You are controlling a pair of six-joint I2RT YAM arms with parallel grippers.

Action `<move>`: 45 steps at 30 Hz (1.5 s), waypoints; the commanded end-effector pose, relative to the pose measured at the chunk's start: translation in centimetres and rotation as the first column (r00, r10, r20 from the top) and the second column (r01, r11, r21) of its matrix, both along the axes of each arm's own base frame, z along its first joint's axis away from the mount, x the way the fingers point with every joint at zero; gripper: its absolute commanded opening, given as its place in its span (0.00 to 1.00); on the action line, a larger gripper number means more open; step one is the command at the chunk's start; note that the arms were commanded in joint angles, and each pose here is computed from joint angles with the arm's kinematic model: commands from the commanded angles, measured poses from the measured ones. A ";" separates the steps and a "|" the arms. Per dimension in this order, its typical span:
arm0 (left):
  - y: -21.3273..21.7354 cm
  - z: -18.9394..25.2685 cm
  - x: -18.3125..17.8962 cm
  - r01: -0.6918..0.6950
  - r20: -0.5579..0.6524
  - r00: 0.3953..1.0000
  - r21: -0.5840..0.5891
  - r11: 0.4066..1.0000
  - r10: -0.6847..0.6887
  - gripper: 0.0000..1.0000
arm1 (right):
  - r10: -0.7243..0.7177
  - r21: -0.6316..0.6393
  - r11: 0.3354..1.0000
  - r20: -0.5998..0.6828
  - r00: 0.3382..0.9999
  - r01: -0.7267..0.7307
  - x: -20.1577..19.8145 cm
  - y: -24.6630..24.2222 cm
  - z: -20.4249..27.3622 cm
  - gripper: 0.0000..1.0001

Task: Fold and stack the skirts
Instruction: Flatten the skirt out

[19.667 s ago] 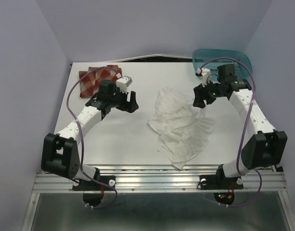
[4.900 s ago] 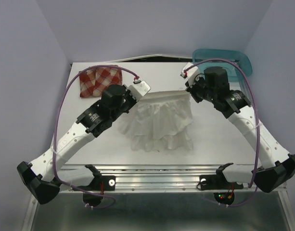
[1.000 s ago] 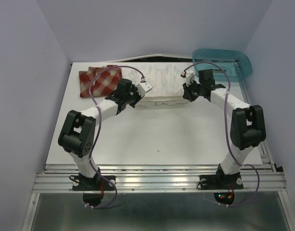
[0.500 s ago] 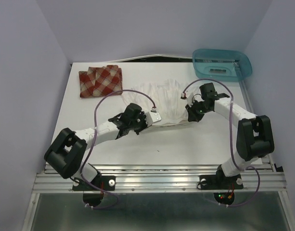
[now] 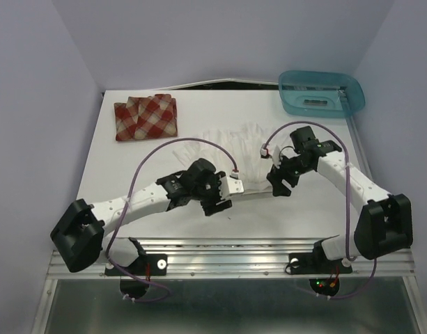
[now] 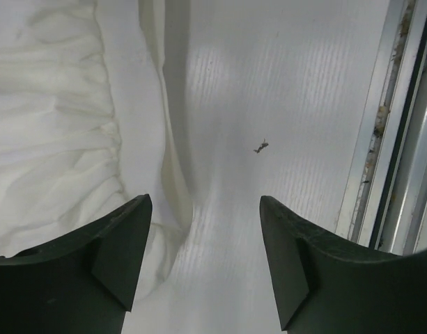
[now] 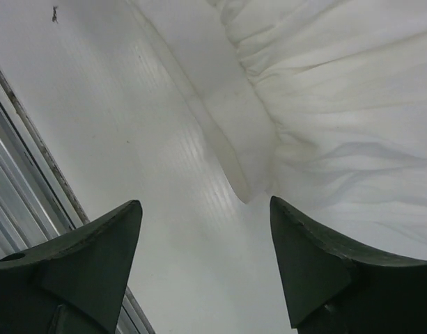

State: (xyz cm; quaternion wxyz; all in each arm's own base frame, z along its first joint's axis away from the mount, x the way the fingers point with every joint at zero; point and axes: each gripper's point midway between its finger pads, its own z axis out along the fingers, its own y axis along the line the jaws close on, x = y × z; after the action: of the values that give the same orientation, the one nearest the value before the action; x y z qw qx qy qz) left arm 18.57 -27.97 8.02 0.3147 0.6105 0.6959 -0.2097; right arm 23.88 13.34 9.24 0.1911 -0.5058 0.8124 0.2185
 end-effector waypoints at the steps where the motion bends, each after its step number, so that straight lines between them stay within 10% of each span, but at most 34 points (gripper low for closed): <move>1: -1.7 7.1 0.2 0.032 0.061 0.998 -0.135 0.990 -0.024 0.75 | -0.039 0.074 0.997 0.116 0.992 0.030 1.2 0.9 5.9 0.79; 10: 0.6 11.9 9.3 -0.269 -0.012 0.961 -0.255 0.929 0.275 0.55 | -0.373 0.206 0.911 0.049 0.926 0.356 9.2 3.7 8.9 0.64; 20: 2.0 0.6 17.9 -0.343 0.098 0.937 0.064 0.937 0.336 0.37 | -0.579 -0.151 0.803 0.026 0.815 0.576 13.4 -0.5 -2.8 0.50; 32: 1.6 -6.5 6.5 -0.081 0.038 0.997 0.228 0.970 0.074 0.30 | -0.554 -0.206 0.810 0.037 0.832 0.549 19.5 0.5 -9.0 0.50; 45: -7.9 8.7 2.6 -0.019 0.059 0.998 -0.099 0.995 0.025 0.59 | -0.308 0.140 0.946 0.100 0.946 0.293 19.5 10.2 2.5 0.61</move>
State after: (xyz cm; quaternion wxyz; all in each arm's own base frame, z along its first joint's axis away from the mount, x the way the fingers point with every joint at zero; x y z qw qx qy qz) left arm 19.72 -34.07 6.67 0.2727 0.6354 0.6985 -0.1845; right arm 43.14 21.36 4.27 0.2179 -0.3458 0.8960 0.1735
